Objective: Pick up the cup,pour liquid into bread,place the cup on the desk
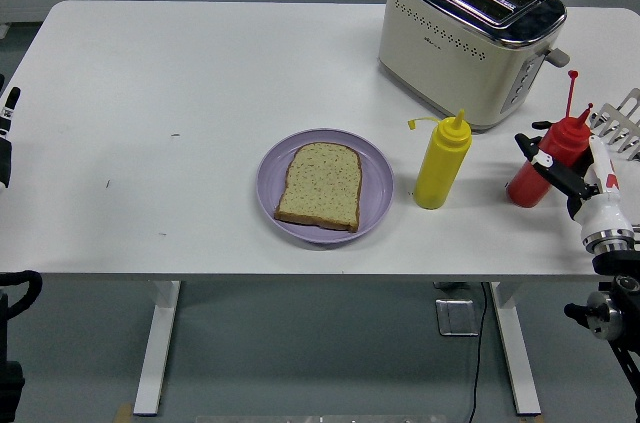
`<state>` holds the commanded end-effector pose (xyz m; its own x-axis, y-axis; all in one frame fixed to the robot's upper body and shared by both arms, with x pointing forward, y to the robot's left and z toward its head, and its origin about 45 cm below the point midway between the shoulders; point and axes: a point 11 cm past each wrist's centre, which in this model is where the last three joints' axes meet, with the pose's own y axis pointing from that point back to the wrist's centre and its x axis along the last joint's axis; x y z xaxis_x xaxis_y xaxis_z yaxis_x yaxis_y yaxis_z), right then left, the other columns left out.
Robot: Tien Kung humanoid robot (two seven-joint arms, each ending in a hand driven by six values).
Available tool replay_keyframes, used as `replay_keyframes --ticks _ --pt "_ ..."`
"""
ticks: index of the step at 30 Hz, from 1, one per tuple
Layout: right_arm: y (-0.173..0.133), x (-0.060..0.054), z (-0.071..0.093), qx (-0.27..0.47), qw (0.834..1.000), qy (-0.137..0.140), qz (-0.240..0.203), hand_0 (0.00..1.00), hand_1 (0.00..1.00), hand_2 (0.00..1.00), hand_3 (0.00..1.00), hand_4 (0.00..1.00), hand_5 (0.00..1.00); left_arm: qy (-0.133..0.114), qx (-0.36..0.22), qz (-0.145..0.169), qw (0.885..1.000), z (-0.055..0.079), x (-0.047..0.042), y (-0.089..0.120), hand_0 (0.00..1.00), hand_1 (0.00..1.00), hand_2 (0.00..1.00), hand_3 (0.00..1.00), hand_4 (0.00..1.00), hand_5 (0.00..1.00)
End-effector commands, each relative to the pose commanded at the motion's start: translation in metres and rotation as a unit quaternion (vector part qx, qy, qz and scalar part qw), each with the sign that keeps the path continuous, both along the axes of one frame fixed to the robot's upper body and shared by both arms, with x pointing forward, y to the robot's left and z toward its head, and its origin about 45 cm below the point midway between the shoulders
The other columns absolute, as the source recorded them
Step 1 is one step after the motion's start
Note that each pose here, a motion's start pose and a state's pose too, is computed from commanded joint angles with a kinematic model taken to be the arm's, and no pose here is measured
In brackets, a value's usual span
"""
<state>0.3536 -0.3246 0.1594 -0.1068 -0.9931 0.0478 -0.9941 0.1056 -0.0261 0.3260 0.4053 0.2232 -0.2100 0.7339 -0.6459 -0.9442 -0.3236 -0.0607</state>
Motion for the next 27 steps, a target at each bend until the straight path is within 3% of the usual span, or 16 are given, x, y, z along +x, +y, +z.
replay_keyframes --ticks 5,6,11,12,17,18,27 --pt "0.001 0.003 -0.002 -0.001 1.0 -0.001 -0.008 0.395 0.306 0.341 0.408 0.909 0.253 0.0 0.0 0.001 1.0 0.0 -0.0003 0.0 0.843 0.867 0.885 0.797 0.658 0.998" --pt "0.001 0.004 -0.002 0.0 1.0 0.0 -0.01 0.233 0.227 0.296 0.331 0.904 0.255 0.001 0.0 0.001 1.0 0.0 -0.0004 0.0 0.842 0.865 0.885 0.795 0.659 0.998" --pt "0.003 0.007 -0.004 0.001 1.0 0.003 -0.015 0.233 0.227 0.296 0.331 0.904 0.255 0.001 0.0 0.001 1.0 -0.001 -0.0006 0.0 0.842 0.865 0.885 0.795 0.659 0.998" --pt "0.003 0.008 -0.004 0.002 1.0 0.002 -0.018 0.08 0.182 0.278 0.305 0.885 0.221 0.001 -0.001 0.001 1.0 -0.001 -0.0007 0.0 0.842 0.864 0.885 0.793 0.659 0.998" --pt "0.002 0.012 -0.001 0.009 1.0 -0.001 -0.03 0.08 0.182 0.278 0.305 0.885 0.221 0.002 -0.001 0.0 1.0 -0.002 -0.0006 -0.001 0.842 0.864 0.885 0.793 0.659 0.998" --pt "0.002 0.012 -0.001 0.01 0.999 -0.001 -0.031 0.002 0.131 0.248 0.27 0.861 0.187 0.002 -0.001 0.0 1.0 -0.002 -0.0006 -0.001 0.841 0.864 0.885 0.792 0.661 0.998" --pt "-0.001 0.014 0.007 0.02 0.999 -0.012 -0.038 0.002 0.097 0.222 0.246 0.856 0.178 0.003 -0.001 0.0 1.0 -0.003 -0.0012 -0.001 0.841 0.864 0.885 0.792 0.662 0.998"
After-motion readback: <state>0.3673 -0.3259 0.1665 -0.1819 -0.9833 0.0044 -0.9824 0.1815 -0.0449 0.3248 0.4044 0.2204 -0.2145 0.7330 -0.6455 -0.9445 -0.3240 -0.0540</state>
